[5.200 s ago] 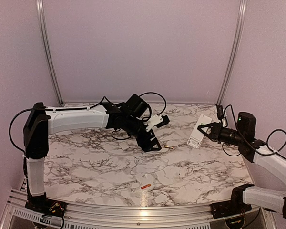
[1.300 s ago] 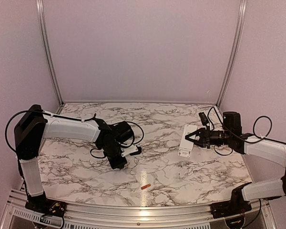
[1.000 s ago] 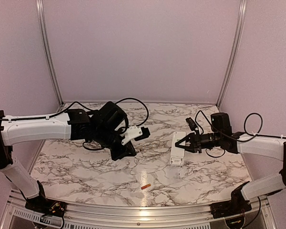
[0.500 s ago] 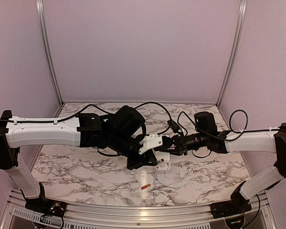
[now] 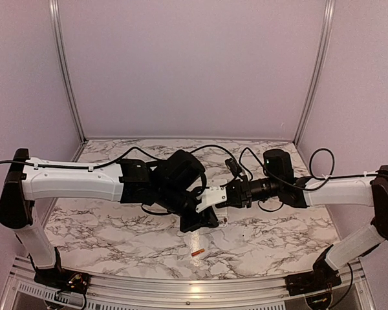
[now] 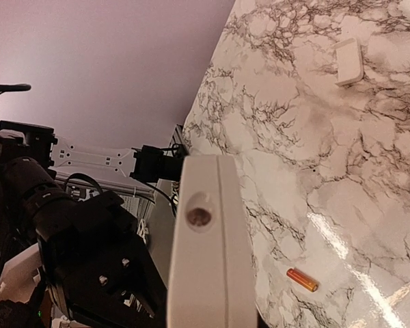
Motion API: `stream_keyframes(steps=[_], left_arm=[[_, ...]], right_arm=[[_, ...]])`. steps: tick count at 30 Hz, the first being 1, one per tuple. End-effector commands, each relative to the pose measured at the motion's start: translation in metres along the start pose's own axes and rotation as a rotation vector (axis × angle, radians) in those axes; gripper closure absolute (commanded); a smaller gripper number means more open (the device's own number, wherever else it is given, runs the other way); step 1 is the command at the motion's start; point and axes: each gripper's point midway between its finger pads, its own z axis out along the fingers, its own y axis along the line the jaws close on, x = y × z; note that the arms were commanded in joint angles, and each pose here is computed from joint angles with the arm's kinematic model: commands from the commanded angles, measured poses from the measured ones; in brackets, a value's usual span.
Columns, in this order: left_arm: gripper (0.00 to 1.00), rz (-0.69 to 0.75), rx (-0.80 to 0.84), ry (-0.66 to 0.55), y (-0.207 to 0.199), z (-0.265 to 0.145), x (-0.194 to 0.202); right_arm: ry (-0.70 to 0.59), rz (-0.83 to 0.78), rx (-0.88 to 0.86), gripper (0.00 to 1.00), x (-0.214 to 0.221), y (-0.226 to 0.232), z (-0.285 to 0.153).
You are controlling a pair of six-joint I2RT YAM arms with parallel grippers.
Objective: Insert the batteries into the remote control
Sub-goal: Place the battery in the battery compartment.
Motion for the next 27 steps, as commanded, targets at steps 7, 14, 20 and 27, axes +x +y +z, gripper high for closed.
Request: stream_keyframes(steps=[7,14,20,27], left_arm=[[0.96,0.012,-0.045,0.007,0.011,0.011,-0.003],[0.96,0.022,-0.061,0.035,0.013,0.013,0.005],[0.96,0.028,-0.083,0.058,0.018,0.015,0.010],[0.97,0.037,-0.069,0.043,0.016,0.011,0.004]], right_arm=[[0.004,-0.055,-0.050,1.00,-0.005,0.017,0.003],[0.013,-0.057,-0.063,1.00,-0.001,0.018,0.002],[0.027,-0.065,-0.072,1.00,0.002,0.019,0.004],[0.045,-0.066,-0.068,1.00,0.009,0.018,0.010]])
